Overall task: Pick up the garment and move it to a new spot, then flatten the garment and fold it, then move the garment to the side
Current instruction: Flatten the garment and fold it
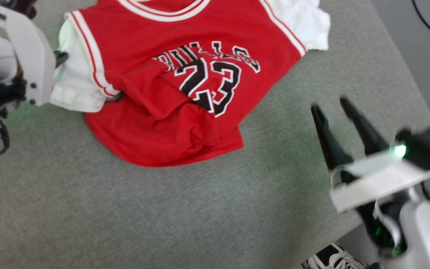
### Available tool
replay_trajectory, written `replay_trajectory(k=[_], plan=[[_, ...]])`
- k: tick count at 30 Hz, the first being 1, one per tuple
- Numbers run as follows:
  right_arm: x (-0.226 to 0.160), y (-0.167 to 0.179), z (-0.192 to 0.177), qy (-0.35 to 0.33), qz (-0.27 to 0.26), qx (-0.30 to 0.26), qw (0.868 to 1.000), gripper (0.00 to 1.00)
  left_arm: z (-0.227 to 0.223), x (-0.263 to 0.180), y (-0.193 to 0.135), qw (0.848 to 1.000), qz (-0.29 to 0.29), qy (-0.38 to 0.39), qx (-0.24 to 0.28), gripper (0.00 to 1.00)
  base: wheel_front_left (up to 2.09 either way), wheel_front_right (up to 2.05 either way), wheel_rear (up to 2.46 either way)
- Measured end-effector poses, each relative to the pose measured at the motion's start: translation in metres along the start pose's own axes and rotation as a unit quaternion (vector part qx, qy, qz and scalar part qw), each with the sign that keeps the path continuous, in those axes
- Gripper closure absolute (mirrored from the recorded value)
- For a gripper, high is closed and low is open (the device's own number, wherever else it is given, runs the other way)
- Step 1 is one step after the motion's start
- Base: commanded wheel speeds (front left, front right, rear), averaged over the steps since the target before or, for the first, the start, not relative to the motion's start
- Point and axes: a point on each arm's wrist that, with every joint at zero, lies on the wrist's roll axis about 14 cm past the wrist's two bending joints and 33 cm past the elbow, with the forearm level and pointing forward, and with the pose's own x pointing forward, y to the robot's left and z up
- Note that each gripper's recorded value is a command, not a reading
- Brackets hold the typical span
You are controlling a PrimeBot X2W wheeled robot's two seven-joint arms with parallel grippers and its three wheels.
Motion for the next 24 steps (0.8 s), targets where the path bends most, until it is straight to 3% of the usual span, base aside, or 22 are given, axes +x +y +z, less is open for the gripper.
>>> replay_trajectory(k=[3,5,10,15,24], plan=[[0.025,0.007,0.012,0.018,0.031,-0.014,0.999,0.0,0.004,0.001,0.0,1.0,-0.003,-0.012,0.009,1.0,0.0,0.0,0.0],[0.043,-0.002,0.013,0.055,0.033,-0.042,0.997,0.0,0.008,0.002,0.001,1.0,-0.005,-0.022,0.014,1.0,0.0,0.0,0.0],[0.098,-0.016,0.018,0.135,0.037,-0.044,0.989,0.0,0.015,0.003,0.001,0.999,-0.014,-0.051,0.014,1.0,0.0,0.0,0.0],[0.146,-0.05,0.024,0.198,-0.008,-0.103,0.975,0.0,0.017,0.005,0.007,0.997,-0.023,-0.067,0.014,1.0,0.0,0.0,0.0],[0.205,-0.064,-0.014,0.264,-0.042,-0.099,0.959,0.0,0.01,0.009,0.013,0.995,-0.038,-0.092,0.016,1.0,0.0,0.0,0.0]])
